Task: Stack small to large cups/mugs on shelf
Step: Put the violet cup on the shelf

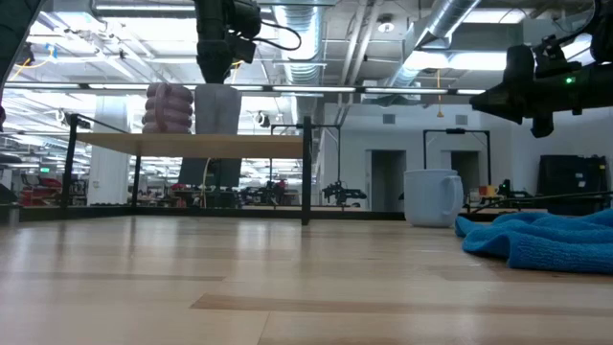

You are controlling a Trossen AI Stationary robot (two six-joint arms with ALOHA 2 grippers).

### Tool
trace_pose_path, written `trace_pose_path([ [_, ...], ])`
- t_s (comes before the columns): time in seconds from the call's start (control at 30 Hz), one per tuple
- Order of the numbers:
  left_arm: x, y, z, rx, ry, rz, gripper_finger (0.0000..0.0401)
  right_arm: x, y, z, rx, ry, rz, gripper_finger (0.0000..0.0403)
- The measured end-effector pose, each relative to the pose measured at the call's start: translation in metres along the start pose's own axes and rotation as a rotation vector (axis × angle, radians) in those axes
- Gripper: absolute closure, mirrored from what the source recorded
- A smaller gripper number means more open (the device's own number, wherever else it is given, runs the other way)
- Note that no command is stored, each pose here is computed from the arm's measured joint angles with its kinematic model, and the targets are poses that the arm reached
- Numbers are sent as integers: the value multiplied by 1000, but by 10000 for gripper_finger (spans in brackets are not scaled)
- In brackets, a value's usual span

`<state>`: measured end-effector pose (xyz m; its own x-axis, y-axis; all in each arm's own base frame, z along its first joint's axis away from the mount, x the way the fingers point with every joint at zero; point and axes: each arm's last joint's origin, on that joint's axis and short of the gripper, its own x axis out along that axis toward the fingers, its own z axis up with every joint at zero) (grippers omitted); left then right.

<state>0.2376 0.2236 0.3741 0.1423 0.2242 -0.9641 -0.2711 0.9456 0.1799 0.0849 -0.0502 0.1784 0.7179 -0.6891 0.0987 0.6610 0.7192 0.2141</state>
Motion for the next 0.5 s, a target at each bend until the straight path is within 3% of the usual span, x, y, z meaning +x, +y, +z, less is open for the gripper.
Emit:
trace_pose_path([
  [0.5,-1,-2,10,53,-98,-13,311,0,0,0,-1,2,-1,310],
])
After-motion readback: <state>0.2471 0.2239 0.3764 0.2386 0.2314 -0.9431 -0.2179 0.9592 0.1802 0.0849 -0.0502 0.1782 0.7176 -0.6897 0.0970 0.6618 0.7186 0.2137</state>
